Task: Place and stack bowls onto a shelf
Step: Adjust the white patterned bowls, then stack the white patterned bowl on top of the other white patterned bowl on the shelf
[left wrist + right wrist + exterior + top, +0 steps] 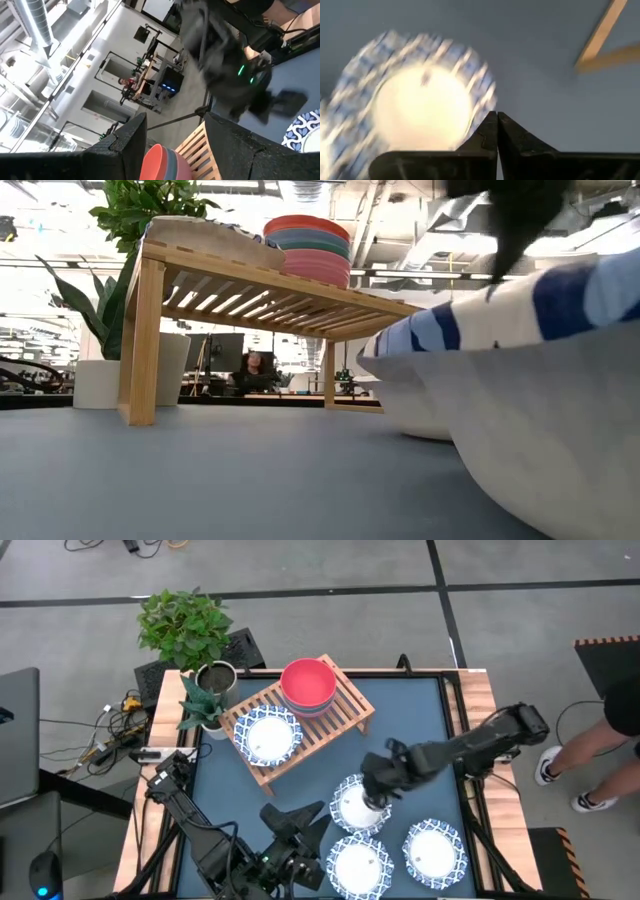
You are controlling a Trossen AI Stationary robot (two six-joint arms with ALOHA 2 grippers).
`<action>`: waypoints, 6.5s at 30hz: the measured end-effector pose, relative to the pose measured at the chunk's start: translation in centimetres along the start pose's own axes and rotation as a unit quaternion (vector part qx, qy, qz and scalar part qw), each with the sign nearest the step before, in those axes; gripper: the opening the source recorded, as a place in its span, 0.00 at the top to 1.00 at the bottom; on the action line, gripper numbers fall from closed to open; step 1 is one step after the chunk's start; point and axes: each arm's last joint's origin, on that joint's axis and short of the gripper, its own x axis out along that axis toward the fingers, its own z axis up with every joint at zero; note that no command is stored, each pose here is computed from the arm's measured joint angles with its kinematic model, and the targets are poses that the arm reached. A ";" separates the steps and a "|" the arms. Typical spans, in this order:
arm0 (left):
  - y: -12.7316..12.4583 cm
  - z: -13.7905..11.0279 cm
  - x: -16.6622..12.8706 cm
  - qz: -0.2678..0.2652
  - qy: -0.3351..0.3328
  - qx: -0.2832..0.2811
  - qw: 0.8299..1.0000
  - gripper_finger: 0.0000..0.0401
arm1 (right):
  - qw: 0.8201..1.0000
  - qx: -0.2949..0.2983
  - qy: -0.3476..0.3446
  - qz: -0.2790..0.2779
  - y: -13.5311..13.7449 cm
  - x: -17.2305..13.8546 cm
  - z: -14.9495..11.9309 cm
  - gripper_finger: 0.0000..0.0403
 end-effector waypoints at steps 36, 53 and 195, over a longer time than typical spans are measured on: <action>0.7 0.6 -1.6 -0.010 -0.015 -0.009 1.000 0.53 | 0.971 -0.023 0.198 0.129 9.7 3.3 -13.1 0.95; 1.0 0.8 -1.4 -0.009 -0.013 -0.027 1.000 0.53 | 0.964 -0.197 0.081 0.157 5.5 7.3 -5.1 0.95; -15.9 -14.3 7.6 -0.265 0.412 -0.435 0.755 0.53 | 0.934 -0.146 -0.217 0.243 -4.4 -15.3 -9.3 0.94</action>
